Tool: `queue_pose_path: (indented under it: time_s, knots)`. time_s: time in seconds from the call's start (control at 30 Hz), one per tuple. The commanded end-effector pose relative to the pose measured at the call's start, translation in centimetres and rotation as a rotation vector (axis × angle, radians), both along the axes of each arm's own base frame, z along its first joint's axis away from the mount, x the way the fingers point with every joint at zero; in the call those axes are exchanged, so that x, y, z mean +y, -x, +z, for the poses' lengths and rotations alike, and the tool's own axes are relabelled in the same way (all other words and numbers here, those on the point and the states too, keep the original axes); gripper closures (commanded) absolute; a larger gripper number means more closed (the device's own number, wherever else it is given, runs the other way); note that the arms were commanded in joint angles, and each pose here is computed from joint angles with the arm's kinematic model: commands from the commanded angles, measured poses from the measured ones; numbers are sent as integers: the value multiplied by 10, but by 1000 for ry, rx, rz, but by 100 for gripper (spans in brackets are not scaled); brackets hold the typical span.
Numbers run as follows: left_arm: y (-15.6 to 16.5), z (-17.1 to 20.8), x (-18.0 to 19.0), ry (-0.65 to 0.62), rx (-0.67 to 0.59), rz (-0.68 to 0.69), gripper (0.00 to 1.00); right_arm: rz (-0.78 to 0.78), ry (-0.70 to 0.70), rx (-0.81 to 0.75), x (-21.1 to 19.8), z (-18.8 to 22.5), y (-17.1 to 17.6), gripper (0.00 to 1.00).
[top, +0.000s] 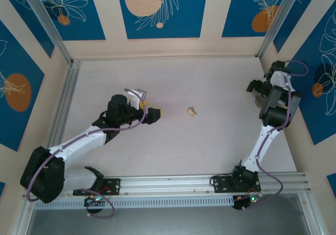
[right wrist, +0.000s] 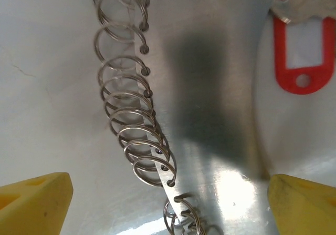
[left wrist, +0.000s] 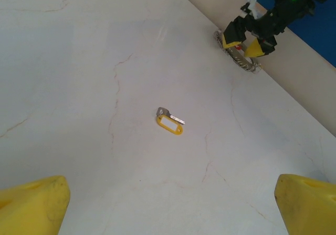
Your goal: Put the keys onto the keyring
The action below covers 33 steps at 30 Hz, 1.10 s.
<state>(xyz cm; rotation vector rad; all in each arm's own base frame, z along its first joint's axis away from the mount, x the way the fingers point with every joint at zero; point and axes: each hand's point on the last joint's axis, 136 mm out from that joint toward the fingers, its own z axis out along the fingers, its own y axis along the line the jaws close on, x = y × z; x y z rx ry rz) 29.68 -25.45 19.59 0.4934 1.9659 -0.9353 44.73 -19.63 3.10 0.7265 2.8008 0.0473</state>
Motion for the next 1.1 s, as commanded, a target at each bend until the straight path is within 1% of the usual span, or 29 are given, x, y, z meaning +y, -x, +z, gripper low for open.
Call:
queue_pose_path:
  time_s: [0.0, 0.2, 0.23, 0.4, 0.47, 0.63, 0.77, 1.07]
  knots:
    - [-1, 18, 0, 37, -45, -4, 0, 27, -49, 47, 9, -4, 8, 7]
    - [0, 17, 2, 35, -46, 3, 0, 46, -91, 64, 19, -10, 5, 13]
    - [-1, 18, 2, 36, -48, 5, 0, 49, -100, 65, 21, -10, 4, 15]
    - [-2, 18, 6, 34, -53, 17, 0, 104, -83, 103, 38, -14, 3, 41]
    - [-2, 18, 7, 34, -56, 21, 0, 109, -74, 113, 42, -14, 4, 47]
    - [-2, 18, 9, 32, -57, 32, 0, 159, -40, 117, 63, -6, 5, 55]
    - [-2, 18, 9, 35, -55, 33, 0, 236, 7, 126, 88, -1, 4, 62]
    - [2, 22, 13, 42, -57, 42, 0, 314, 9, 144, 128, -5, 8, 70]
